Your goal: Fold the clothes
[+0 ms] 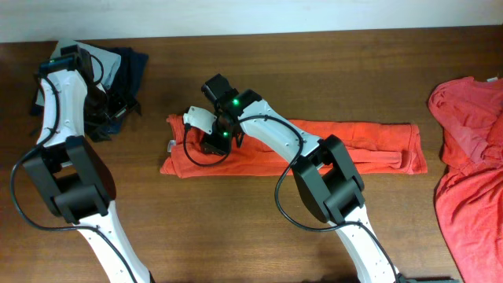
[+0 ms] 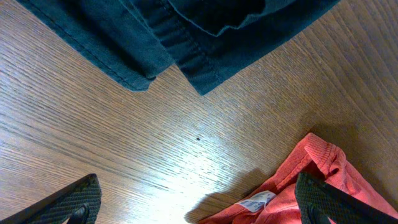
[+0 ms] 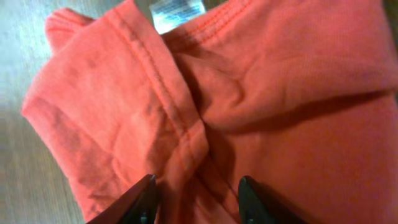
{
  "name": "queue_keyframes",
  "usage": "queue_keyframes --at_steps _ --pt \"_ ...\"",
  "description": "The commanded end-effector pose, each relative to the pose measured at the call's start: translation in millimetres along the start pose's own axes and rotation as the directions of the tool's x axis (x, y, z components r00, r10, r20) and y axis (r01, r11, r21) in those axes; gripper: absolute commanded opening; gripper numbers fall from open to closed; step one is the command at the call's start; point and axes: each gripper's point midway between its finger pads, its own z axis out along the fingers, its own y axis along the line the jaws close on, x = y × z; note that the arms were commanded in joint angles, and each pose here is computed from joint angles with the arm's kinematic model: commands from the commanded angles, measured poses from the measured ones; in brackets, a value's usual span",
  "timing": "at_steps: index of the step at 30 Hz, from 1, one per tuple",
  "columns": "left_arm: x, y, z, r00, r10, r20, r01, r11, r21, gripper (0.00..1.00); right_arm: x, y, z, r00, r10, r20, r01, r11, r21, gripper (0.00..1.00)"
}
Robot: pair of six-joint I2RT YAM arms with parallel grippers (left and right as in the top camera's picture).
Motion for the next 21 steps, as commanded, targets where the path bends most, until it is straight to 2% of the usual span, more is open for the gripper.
queue_keyframes --at_steps 1,10,14,19,21 --pt "-2 -3 -6 1.0 -0.005 0.013 0.004 1.0 0.016 0.99 2 8 5 1.0 0.006 0.008 -0.005 0.999 -0.047 0.46" --pt "-2 -3 -6 1.0 -0.004 0.014 0.004 1.0 0.014 0.99 10 7 16 1.0 0.017 -0.013 -0.018 0.998 -0.06 0.46" --pt "-2 -3 -6 1.0 -0.004 0.014 0.004 1.0 0.014 0.99 11 7 17 1.0 0.018 -0.014 -0.019 0.998 -0.06 0.36" --pt "-2 -3 -6 1.0 -0.005 0.014 0.005 1.0 0.014 0.99 11 7 17 1.0 0.018 -0.015 -0.019 0.998 -0.06 0.19" --pt "-2 -3 -6 1.0 -0.004 0.014 0.004 1.0 0.014 0.99 11 7 16 1.0 0.018 -0.014 -0.019 0.998 -0.06 0.18"
